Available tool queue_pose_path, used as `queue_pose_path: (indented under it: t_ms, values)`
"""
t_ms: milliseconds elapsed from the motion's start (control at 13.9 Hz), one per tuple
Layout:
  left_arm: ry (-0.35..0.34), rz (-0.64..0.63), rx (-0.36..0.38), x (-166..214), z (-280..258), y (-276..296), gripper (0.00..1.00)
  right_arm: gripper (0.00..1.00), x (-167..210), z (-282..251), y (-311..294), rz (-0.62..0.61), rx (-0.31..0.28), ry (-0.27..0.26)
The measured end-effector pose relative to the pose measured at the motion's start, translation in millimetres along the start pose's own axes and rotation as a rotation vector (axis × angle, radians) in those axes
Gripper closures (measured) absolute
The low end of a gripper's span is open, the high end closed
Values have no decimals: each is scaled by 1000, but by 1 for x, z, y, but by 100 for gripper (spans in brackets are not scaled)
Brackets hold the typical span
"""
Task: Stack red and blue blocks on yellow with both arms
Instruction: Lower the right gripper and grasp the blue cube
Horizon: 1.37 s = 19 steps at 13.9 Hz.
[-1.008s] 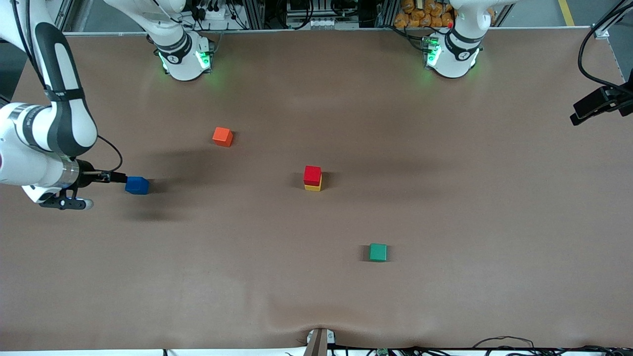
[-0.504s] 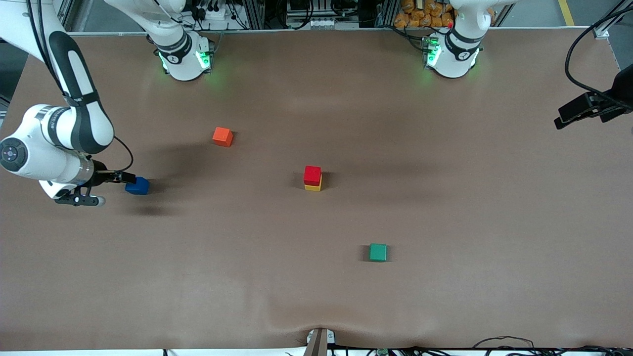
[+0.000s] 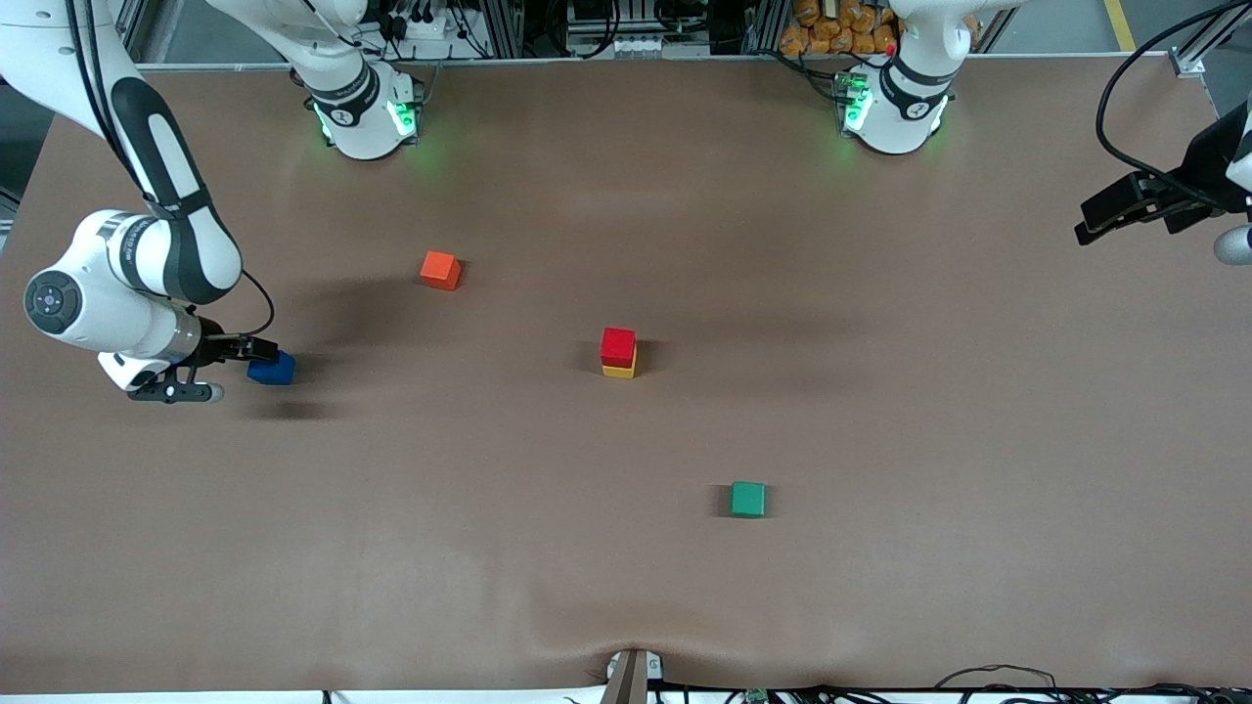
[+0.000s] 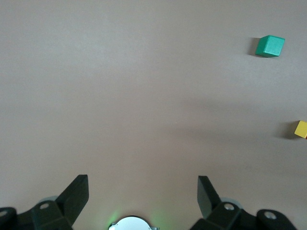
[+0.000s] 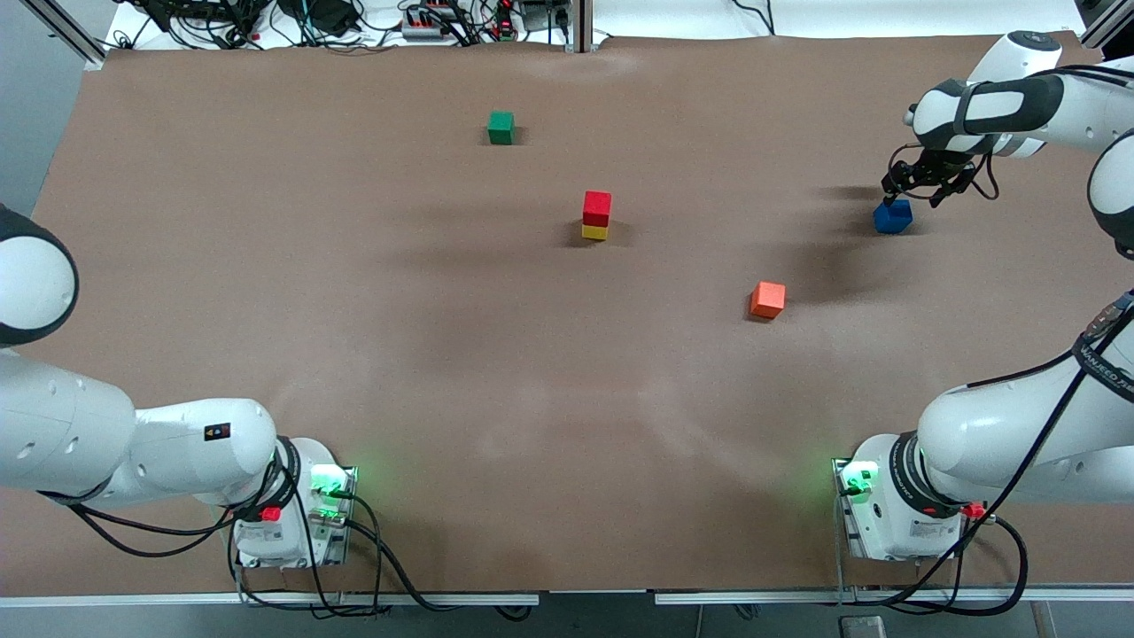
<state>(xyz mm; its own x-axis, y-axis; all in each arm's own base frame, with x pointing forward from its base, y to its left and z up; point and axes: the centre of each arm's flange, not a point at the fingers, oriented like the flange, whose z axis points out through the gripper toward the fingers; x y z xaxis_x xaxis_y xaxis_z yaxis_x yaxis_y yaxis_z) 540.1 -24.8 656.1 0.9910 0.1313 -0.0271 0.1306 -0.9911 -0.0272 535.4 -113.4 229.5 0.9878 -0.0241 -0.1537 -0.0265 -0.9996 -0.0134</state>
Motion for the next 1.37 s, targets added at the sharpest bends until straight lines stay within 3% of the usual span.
queue_pose_path:
  t_ms: [648, 792, 864, 936, 1368]
  values:
    - [8, 0, 2, -4, -3, 0, 0, 9, -2, 19, -1, -2, -5, 26]
    - [10, 0, 2, -5, -5, 0, 0, 26, -5, 24, -2, -2, -5, 29]
    - [11, 0, 2, -5, -5, 0, 0, 41, -5, 24, -2, -2, -5, 28]
    - [13, 0, 2, -6, -6, 0, 0, 45, -5, 24, -2, -2, -5, 29]
    - [17, -2, 2, -7, -8, -1, 0, 45, -7, 24, -3, -3, 2, -6]
